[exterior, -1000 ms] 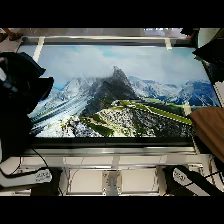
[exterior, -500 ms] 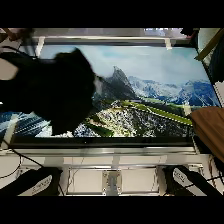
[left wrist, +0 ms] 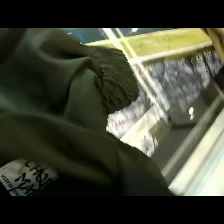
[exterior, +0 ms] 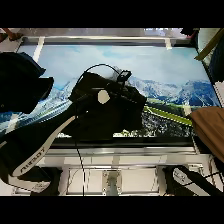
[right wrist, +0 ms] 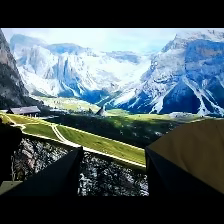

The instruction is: Fold the clothes and pants, and hang the long-sleeved shirts on hangers.

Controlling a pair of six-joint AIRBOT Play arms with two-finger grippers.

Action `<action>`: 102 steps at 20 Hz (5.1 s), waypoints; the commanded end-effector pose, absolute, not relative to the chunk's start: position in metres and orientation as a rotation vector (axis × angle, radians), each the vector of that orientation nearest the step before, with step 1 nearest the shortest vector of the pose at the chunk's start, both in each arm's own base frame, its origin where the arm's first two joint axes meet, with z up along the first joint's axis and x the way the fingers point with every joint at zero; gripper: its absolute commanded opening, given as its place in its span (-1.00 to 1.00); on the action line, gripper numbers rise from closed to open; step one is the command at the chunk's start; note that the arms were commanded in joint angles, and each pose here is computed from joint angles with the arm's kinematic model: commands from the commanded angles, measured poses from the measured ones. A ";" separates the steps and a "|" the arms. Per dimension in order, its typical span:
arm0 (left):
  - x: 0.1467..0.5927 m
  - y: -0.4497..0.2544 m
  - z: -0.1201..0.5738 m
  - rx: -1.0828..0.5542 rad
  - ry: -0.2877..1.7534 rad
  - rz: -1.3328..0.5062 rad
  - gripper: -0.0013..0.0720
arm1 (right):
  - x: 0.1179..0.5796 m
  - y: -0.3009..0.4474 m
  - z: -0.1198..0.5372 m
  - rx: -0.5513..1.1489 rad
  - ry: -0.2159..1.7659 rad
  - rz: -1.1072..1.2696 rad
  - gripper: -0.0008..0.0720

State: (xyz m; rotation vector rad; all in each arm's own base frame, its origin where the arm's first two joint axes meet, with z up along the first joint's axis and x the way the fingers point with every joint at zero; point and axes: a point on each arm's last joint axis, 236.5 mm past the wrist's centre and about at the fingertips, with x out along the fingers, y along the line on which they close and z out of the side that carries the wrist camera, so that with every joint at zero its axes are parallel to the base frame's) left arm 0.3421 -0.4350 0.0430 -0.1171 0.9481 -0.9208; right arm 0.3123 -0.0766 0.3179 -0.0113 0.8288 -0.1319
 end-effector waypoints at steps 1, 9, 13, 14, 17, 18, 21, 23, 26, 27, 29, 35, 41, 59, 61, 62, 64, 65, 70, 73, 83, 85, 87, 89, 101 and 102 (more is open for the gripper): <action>0.384 -0.416 0.045 -0.177 0.897 -0.841 0.97 | 0.337 -0.085 0.296 -0.025 0.859 -0.120 0.25; 0.396 -0.089 0.110 -0.266 1.046 -0.374 0.55 | 0.300 -0.017 0.088 0.183 1.236 0.166 0.25; 0.298 -0.025 0.041 -0.438 1.126 -0.152 0.55 | 0.263 0.040 0.028 0.378 1.202 0.285 0.25; 0.276 -0.020 0.019 -0.505 1.135 -0.093 0.55 | 0.260 0.049 0.024 0.417 1.183 0.301 0.25; 0.256 -0.006 -0.011 -0.765 0.995 0.102 0.55 | 0.263 0.061 0.026 0.479 1.135 0.322 0.25; 0.254 -0.002 -0.018 -0.808 0.947 0.140 0.55 | 0.263 0.061 0.027 0.484 1.131 0.324 0.25; 0.230 -0.013 -0.052 -0.845 1.007 0.157 0.55 | 0.263 0.061 0.026 0.467 1.130 0.334 0.25; 0.219 -0.018 -0.070 -0.866 1.055 0.165 0.55 | 0.262 0.062 0.026 0.467 1.132 0.335 0.25; 0.219 -0.016 -0.075 -0.912 1.051 0.205 0.55 | 0.257 0.063 0.021 0.461 1.150 0.348 0.25; 0.226 -0.011 -0.073 -0.936 1.013 0.229 0.55 | 0.255 0.064 0.016 0.458 1.157 0.353 0.25; 0.242 -0.009 -0.067 -1.014 0.948 0.239 0.55 | 0.248 0.066 0.004 0.456 1.178 0.363 0.25; 0.251 -0.040 -0.088 -1.086 1.043 0.156 0.29 | 0.239 0.069 -0.008 0.453 1.205 0.377 0.25; 0.251 -0.046 -0.103 -1.101 1.089 0.153 0.29 | 0.240 0.069 -0.008 0.453 1.204 0.377 0.25; 0.197 -0.045 -0.076 -0.729 1.230 0.033 0.46 | 0.231 0.083 -0.001 0.503 1.228 0.434 0.25; 0.201 -0.025 -0.068 -0.733 1.149 0.147 0.45 | 0.231 0.083 -0.002 0.502 1.229 0.434 0.25; 0.206 -0.008 -0.065 -0.756 1.092 0.243 0.45 | 0.232 0.083 -0.002 0.501 1.226 0.432 0.25; 0.222 0.007 -0.059 -0.840 0.978 0.336 0.45 | 0.234 0.082 -0.002 0.499 1.218 0.426 0.25; 0.227 0.006 -0.058 -0.873 0.963 0.334 0.45 | 0.234 0.081 -0.002 0.499 1.216 0.424 0.25; 0.228 -0.011 -0.088 -1.014 1.092 0.354 0.45 | 0.234 0.082 -0.002 0.500 1.217 0.425 0.25; 0.240 -0.025 -0.093 -1.080 1.102 0.294 0.40 | 0.234 0.081 -0.002 0.500 1.216 0.425 0.25; 0.252 -0.040 -0.112 -1.138 1.142 0.225 0.32 | 0.237 0.081 0.000 0.504 1.205 0.421 0.25; 0.262 -0.043 -0.106 -1.167 1.104 0.196 0.05 | 0.238 0.088 0.005 0.534 1.193 0.443 0.25; 0.273 -0.047 -0.096 -1.187 1.054 0.143 -0.92 | 0.234 0.093 0.012 0.538 1.187 0.471 0.25; 0.284 -0.051 -0.084 -1.209 1.000 0.094 -0.93 | 0.225 0.097 0.016 0.524 1.176 0.487 0.25; 0.288 -0.056 -0.077 -1.189 0.978 0.037 -0.94 | 0.197 0.136 -0.068 1.174 1.027 0.283 0.59; 0.288 -0.056 -0.077 -1.179 0.978 0.031 -0.94 | 0.199 0.134 -0.068 1.176 1.015 0.271 0.59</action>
